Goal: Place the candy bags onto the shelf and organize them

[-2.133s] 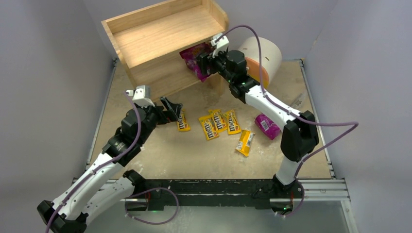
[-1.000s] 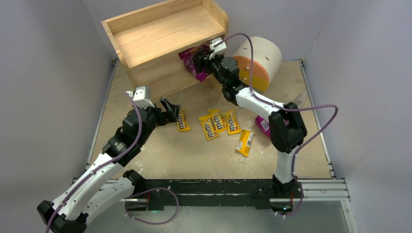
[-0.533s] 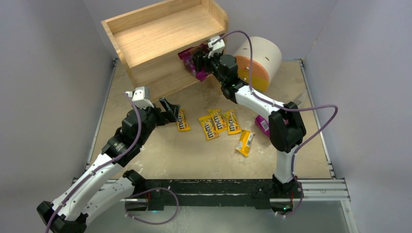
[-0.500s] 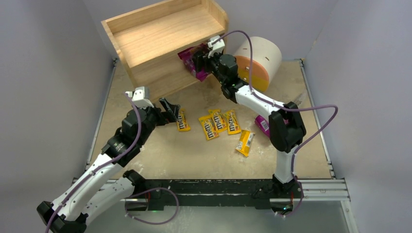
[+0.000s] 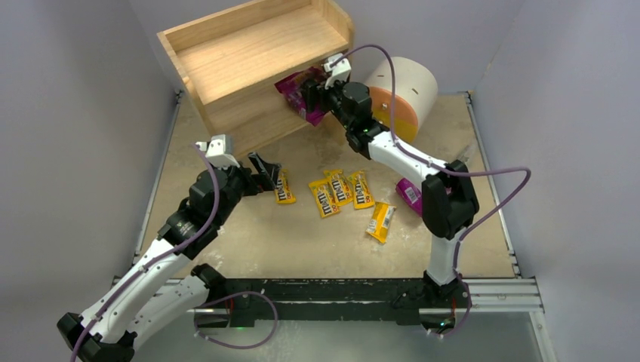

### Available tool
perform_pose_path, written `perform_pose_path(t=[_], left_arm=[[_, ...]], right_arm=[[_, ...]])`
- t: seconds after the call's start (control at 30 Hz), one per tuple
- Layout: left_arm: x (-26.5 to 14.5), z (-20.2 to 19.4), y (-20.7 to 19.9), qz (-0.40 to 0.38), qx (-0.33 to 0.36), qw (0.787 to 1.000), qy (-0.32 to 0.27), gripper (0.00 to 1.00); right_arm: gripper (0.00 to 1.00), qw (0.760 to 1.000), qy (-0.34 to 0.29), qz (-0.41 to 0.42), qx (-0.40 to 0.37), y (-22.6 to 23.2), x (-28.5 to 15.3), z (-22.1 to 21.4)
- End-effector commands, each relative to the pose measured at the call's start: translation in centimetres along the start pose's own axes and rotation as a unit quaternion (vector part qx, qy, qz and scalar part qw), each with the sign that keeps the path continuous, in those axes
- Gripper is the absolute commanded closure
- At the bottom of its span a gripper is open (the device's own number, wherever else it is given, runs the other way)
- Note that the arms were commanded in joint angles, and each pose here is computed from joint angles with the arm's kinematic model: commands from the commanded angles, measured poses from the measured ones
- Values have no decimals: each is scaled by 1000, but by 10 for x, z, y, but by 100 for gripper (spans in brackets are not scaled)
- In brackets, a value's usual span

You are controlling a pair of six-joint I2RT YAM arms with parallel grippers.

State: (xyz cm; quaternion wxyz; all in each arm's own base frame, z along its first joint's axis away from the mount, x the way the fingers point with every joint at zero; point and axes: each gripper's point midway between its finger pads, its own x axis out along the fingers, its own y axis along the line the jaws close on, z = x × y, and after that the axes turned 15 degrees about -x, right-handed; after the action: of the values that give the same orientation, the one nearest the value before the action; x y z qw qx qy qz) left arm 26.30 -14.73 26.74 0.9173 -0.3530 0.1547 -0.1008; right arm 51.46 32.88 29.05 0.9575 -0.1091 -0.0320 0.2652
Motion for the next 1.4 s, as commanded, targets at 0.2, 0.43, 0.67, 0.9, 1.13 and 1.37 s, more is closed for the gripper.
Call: perform_pose_path(t=[0.2,0.43,0.67,0.9,1.13,1.37], left_arm=[[-2,5,-8,-16,-6,1000,-5,0],[0,2,-8,-16,-6,1000,0,0],[2,0,-7,-14,-4,1000,3,0],[2,0,-7,-15,0,1000,4,0],[4,-4,-7,-16,2,1000,10,0],[2,-2,-5,-12,0,1000,6,0]], right_arm=[[19,998,-54,-36,-11,-21,-31,33],[19,995,-97,-28,-2,-21,-50,62],[18,995,-94,-22,31,-20,-86,64],[13,997,-22,-37,57,-13,-138,-7],[14,998,-4,-33,57,-10,-122,-17],[15,996,17,-75,55,-22,-94,-30]])
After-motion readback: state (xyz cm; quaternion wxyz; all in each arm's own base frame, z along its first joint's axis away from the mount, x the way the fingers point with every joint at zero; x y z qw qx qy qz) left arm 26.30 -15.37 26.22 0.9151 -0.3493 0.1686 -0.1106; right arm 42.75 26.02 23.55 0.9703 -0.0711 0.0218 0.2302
